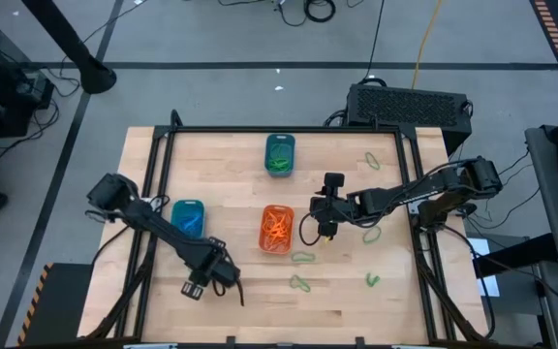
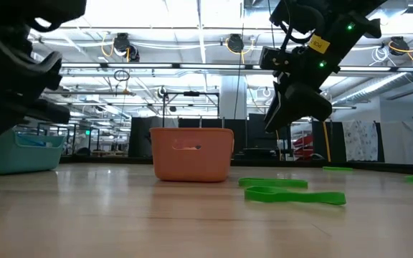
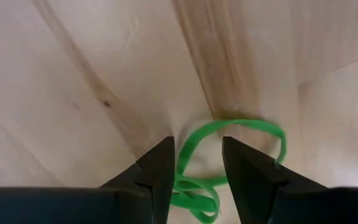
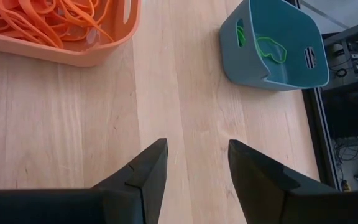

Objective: Sort rubber bands into baskets
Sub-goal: Put the green rubber band into the blue bin

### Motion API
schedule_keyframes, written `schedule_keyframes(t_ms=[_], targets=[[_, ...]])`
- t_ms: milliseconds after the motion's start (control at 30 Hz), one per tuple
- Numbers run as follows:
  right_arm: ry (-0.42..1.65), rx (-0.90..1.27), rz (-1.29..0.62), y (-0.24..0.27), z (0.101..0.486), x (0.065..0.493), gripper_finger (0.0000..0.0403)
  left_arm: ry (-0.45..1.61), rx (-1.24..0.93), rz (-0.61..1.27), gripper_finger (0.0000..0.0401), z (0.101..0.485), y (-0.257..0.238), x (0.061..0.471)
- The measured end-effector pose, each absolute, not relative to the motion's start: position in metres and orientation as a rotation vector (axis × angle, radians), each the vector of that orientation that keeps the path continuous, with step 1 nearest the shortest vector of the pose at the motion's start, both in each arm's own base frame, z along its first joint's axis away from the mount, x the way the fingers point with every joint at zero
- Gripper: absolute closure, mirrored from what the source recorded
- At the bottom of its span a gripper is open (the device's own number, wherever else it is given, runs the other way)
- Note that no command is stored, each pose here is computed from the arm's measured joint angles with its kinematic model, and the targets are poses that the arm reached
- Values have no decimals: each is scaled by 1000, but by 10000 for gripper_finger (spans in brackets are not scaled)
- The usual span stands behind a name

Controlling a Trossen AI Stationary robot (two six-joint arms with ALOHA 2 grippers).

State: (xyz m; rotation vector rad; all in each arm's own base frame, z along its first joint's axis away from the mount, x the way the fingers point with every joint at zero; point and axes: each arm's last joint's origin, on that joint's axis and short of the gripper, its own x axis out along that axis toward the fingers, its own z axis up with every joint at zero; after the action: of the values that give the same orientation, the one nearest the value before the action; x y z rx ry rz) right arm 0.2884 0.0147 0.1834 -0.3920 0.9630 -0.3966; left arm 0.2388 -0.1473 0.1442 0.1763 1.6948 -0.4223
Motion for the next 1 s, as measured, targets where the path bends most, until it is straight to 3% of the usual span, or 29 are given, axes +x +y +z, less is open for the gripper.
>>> schedule_keyframes(t_ms=[233, 467, 800, 1000], targets=[[963, -392, -397, 15, 183, 288, 241, 1687, 252, -512, 271, 141, -148, 239], [963, -392, -396, 15, 183, 288, 241, 1676, 221, -571, 387, 145, -150, 241], [962, -391, -397, 15, 183, 289, 241, 1522, 30, -649, 397, 196, -156, 248], [962, -392, -396, 15, 183, 289, 241, 1323, 96, -514, 398, 239, -140, 250]])
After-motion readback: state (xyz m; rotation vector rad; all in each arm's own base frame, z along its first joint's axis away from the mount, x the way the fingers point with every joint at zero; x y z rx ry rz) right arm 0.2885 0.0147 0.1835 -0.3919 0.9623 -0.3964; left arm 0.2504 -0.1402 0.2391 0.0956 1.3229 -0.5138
